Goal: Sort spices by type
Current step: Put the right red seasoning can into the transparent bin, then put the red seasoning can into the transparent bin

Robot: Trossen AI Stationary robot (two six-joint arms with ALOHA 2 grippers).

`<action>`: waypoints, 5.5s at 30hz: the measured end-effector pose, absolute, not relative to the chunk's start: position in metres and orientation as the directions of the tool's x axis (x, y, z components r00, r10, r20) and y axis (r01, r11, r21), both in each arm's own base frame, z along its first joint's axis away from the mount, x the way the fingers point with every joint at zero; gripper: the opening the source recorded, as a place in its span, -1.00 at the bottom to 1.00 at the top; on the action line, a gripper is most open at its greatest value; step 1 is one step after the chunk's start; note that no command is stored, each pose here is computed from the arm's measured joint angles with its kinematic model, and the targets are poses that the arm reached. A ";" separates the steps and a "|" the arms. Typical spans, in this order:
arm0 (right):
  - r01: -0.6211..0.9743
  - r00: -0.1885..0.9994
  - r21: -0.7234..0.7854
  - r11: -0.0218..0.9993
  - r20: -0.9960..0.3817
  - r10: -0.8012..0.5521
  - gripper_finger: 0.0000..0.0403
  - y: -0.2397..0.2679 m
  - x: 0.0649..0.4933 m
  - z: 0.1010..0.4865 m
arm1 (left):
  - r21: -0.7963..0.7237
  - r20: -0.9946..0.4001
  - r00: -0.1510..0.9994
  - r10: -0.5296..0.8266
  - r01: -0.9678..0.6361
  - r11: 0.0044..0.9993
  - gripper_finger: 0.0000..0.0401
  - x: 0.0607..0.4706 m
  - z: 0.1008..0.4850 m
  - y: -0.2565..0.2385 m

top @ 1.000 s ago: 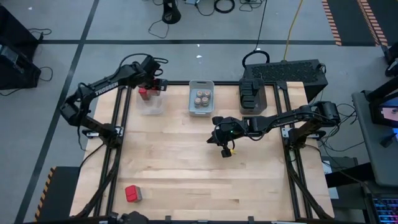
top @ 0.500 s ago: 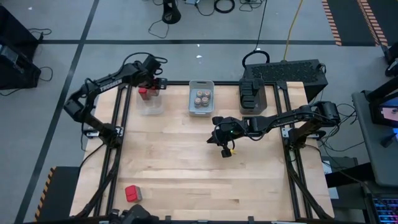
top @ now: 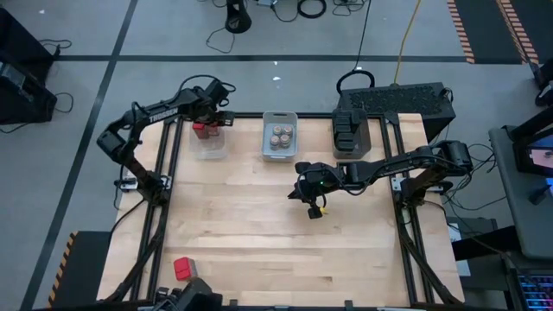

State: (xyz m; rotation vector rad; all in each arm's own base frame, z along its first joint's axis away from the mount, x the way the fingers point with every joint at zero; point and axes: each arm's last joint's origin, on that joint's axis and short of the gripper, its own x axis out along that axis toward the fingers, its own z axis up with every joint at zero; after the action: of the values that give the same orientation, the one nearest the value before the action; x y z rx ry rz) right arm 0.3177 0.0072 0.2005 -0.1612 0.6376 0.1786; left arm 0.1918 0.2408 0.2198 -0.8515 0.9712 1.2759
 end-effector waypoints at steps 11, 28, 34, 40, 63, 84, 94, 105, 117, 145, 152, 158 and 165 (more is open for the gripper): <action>-0.215 0.789 -0.095 0.972 -0.603 0.116 -1.00 0.007 0.318 0.200 | 0.010 -0.931 0.018 0.365 -0.997 0.075 0.18 0.188 0.220 0.242; -0.213 0.789 -0.092 0.973 -0.603 0.116 -1.00 0.007 0.318 0.200 | 0.035 -0.938 0.006 0.347 -0.993 0.111 0.29 0.188 0.219 0.240; -0.213 0.789 -0.092 0.973 -0.603 0.116 -1.00 0.007 0.318 0.200 | 0.034 -0.936 0.005 0.351 -0.994 0.104 0.47 0.188 0.219 0.240; -0.213 0.789 -0.092 0.973 -0.603 0.116 -1.00 0.007 0.318 0.200 | 0.051 -0.930 -0.010 0.368 -0.994 0.101 0.54 0.187 0.221 0.240; -0.213 0.790 -0.092 0.973 -0.602 0.116 -1.00 0.007 0.318 0.201 | -0.199 -0.951 0.298 0.077 -0.786 0.585 0.54 0.196 0.276 0.150; -0.240 0.787 -0.072 0.968 -0.598 0.151 -1.00 0.009 0.318 0.201 | -0.322 -0.947 0.255 -0.198 -0.706 0.631 0.54 0.192 0.308 -0.034; -0.244 0.800 -0.043 0.969 -0.573 0.176 -1.00 0.010 0.319 0.203 | -0.228 -0.960 0.140 -0.242 -0.893 0.389 0.54 0.175 0.299 -0.107; -0.344 0.783 -0.037 0.938 -0.563 0.264 -1.00 0.012 0.319 0.203 | -0.014 -0.962 0.000 -0.272 -0.999 0.052 0.54 0.154 0.276 -0.180; -0.419 0.762 -0.037 0.907 -0.557 0.330 -1.00 0.014 0.318 0.203 | -0.006 -0.962 -0.009 -0.274 -0.999 0.052 0.54 0.168 0.236 -0.226; -0.436 0.759 -0.061 0.898 -0.561 0.330 -1.00 0.014 0.318 0.203 | 0.106 -0.971 -0.115 -0.208 -0.993 0.055 0.54 0.164 0.227 -0.225; -0.434 0.759 -0.059 0.899 -0.561 0.330 -1.00 0.014 0.318 0.203 | 0.094 -0.970 -0.105 -0.217 -0.994 0.061 0.54 0.165 0.227 -0.226; -0.434 0.760 -0.059 0.899 -0.561 0.330 -1.00 0.014 0.318 0.203 | 0.049 -0.974 -0.093 -0.207 -0.977 0.210 0.54 0.165 0.227 -0.225; -0.434 0.760 -0.059 0.899 -0.560 0.330 -1.00 0.014 0.318 0.203 | -0.001 -0.985 -0.065 -0.159 -0.925 0.380 0.54 0.165 0.227 -0.223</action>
State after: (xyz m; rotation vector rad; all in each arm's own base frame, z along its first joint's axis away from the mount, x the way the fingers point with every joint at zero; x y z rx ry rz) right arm 0.3177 0.0140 0.2028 -0.1900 0.5722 0.4184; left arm 0.1647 -0.2228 0.2267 -1.0154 1.5148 0.8527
